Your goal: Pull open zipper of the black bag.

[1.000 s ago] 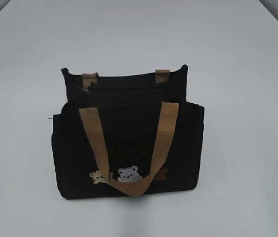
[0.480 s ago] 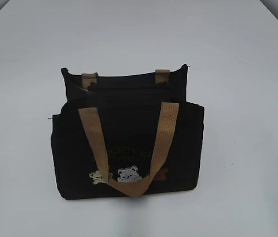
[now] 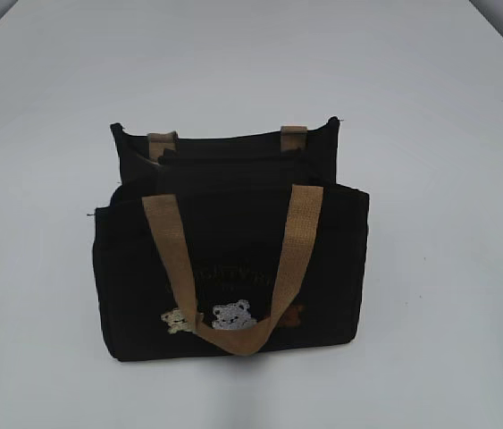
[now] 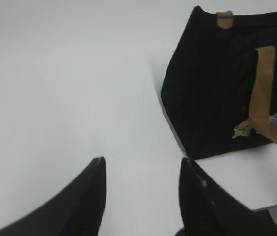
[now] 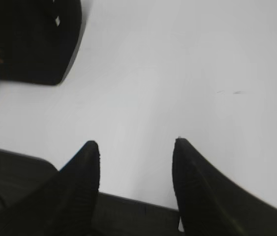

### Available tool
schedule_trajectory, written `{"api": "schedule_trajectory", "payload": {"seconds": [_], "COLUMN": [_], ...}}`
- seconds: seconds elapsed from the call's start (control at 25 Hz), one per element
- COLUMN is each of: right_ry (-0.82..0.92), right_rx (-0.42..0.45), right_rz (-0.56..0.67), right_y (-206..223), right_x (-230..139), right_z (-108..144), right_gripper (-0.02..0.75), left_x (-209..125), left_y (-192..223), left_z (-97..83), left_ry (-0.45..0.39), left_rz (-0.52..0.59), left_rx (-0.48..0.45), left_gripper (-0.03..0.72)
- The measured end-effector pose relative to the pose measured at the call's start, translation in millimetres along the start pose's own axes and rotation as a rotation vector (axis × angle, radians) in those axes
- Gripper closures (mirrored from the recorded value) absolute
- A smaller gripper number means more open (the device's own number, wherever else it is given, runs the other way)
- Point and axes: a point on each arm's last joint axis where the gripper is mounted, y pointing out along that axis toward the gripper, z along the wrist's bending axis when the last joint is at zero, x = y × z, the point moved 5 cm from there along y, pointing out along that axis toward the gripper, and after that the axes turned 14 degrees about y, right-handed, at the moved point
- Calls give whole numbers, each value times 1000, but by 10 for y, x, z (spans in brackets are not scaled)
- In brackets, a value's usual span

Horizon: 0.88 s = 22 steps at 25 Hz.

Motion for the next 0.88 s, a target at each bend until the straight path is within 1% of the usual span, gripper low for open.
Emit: {"api": "schedule_trajectory", "payload": {"seconds": [0.12, 0.24, 0.36, 0.88], "right_ry": [24, 22, 21, 22], "right_rx": [-29, -26, -24, -23], "right_rz": [-92, -162, -170, -169], "right_y": [-101, -183, -190, -190], "right_x": [-19, -49, -55, -56], "right_z": [-19, -14, -12, -11], "right_gripper": [358, 358, 358, 358], "left_x": [-4, -9, -13, -14], "left_y": [4, -15, -42, -43], "left_z": [26, 31, 24, 24], "left_ry": [-28, -37, -36, -36], "left_rz": [14, 4, -14, -15], "left_rx": [55, 81, 89, 89], "left_gripper": [323, 323, 323, 323]}}
